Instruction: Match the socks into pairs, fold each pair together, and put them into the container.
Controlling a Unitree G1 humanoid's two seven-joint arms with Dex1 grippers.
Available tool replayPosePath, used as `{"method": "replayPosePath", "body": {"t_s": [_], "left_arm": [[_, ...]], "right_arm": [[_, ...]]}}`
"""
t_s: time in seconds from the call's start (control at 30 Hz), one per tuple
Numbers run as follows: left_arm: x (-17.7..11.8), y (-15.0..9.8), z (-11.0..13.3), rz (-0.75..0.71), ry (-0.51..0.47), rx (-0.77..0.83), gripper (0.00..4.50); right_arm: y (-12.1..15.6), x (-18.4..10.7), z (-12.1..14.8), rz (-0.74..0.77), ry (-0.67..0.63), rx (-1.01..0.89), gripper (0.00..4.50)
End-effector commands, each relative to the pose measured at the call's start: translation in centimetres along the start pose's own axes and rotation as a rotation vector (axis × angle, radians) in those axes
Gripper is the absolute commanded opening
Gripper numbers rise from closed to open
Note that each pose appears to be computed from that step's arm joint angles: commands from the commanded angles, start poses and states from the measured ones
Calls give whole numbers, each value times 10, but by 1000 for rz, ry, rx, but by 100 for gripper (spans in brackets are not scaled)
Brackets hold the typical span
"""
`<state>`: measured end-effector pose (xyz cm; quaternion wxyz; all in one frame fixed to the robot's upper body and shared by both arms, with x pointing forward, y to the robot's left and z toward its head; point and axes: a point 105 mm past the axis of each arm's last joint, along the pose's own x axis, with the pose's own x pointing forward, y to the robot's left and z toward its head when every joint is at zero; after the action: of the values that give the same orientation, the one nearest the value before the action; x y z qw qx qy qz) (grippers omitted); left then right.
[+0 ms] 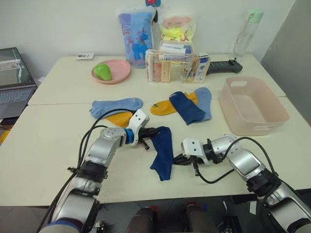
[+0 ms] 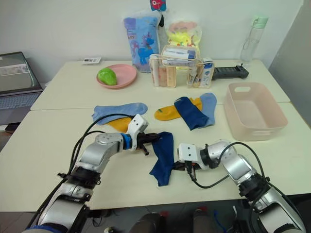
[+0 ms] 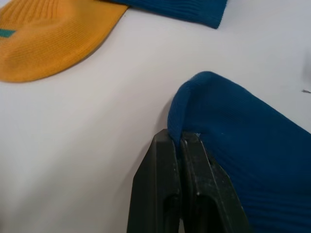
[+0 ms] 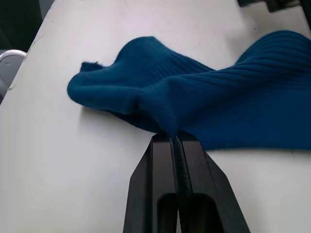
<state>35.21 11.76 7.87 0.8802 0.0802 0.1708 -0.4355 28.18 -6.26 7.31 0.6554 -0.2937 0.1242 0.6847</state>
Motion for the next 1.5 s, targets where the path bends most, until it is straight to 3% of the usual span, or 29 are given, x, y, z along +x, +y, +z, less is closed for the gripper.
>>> {"method": "replayPosePath", "body": {"t_s": [0.03,0.3,0.43,0.5,0.7,0.83,1.03,1.2,1.37,1.4,1.5], "left_arm": [[-19,-11,-1,32,-20,-35,2],[-45,-53,-11,113,-69,-161,2],[-46,-55,-11,206,-117,-200,2],[-44,-46,-9,264,-152,-218,0],[-55,-32,-6,315,-177,-200,163],[-66,-18,-1,309,-187,-167,290],[-60,-4,11,194,-151,-93,290],[-44,4,2,160,-87,-48,290],[-39,-5,-7,86,-37,2,290],[-39,-5,-10,87,-33,-3,273],[-39,-7,-18,70,-14,-4,197]], "right_arm": [[-16,-21,1,-54,10,-24,0],[-45,-39,-3,-82,44,-19,0],[-53,-40,0,-101,22,-18,0],[-57,-44,0,-132,8,0,49],[-68,-77,6,-356,-81,123,242],[-48,-89,1,-417,-111,247,243],[2,-76,-8,-388,-94,379,243],[21,-54,-33,-415,-27,434,243],[26,-48,-29,-428,-55,461,243],[27,-45,-30,-436,-61,473,243],[34,-37,-34,-446,-83,512,179]]}}
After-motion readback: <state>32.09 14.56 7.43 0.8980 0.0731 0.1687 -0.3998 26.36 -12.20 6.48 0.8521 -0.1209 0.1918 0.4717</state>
